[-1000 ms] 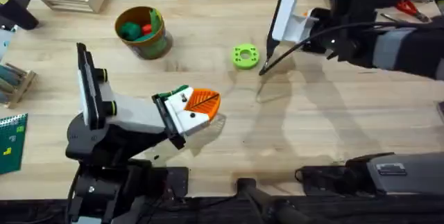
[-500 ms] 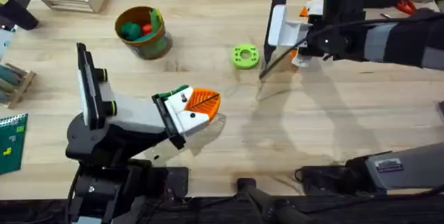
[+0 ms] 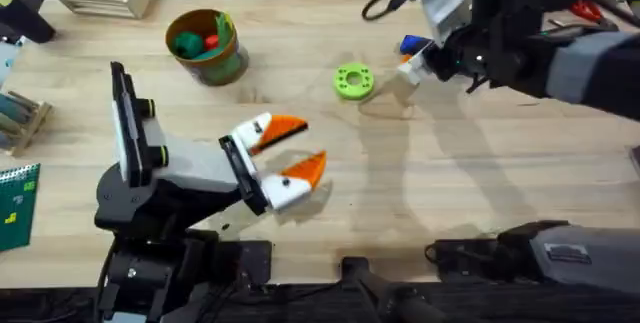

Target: Pick up the gripper from the table and insert it into the empty holder that is missing its gripper. Then pick up a screw, insert it into the mounting hole, and use the screwdriver to tighten it. Finally, clean up the table by picking up the vegetable and placing it into the bucket.

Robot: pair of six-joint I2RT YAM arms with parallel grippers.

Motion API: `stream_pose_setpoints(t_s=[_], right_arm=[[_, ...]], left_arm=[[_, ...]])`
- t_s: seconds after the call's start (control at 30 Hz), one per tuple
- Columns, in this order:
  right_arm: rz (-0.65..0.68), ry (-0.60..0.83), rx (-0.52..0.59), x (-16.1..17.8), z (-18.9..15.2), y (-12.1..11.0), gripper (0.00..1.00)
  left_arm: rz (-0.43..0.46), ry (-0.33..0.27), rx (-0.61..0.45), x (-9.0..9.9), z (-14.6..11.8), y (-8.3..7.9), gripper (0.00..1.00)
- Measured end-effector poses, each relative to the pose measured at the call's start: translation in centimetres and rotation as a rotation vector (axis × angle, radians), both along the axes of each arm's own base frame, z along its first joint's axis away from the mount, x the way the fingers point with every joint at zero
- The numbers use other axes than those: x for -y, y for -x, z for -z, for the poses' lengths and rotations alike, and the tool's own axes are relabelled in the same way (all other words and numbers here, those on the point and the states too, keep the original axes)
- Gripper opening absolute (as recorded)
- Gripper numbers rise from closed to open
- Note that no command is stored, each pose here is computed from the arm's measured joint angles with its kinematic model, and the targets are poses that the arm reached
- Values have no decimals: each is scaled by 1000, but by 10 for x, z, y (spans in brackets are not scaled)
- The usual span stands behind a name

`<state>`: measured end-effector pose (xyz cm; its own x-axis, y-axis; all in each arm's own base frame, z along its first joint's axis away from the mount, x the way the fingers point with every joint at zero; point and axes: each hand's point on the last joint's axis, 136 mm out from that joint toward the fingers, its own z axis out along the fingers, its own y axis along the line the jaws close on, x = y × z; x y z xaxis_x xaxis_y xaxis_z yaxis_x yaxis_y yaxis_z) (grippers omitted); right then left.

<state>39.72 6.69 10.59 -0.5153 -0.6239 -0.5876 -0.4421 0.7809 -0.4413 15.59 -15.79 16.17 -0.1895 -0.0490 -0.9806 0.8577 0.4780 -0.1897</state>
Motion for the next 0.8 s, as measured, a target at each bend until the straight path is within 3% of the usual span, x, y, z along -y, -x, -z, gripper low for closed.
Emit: stream_pose_setpoints(t_s=[0.07, 0.13, 0.47, 0.63, 0.8], right_arm=[[26, -52, 17, -5, -13, 6, 990], [38, -96, 36, -13, -26, 11, 990], [-21, -259, 118, -64, -75, 38, 990], [-43, -279, 125, -75, -80, 43, 990], [-24, -309, 119, -76, -81, 44, 990]], left_arm=[[0, 0, 0, 0, 0, 0, 883], [0, 2, -3, 0, 0, 0, 978], [-22, 23, 10, -2, -7, -4, 987], [-92, 60, -105, -8, -12, -10, 987], [-213, 40, -195, -21, -42, -12, 987]])
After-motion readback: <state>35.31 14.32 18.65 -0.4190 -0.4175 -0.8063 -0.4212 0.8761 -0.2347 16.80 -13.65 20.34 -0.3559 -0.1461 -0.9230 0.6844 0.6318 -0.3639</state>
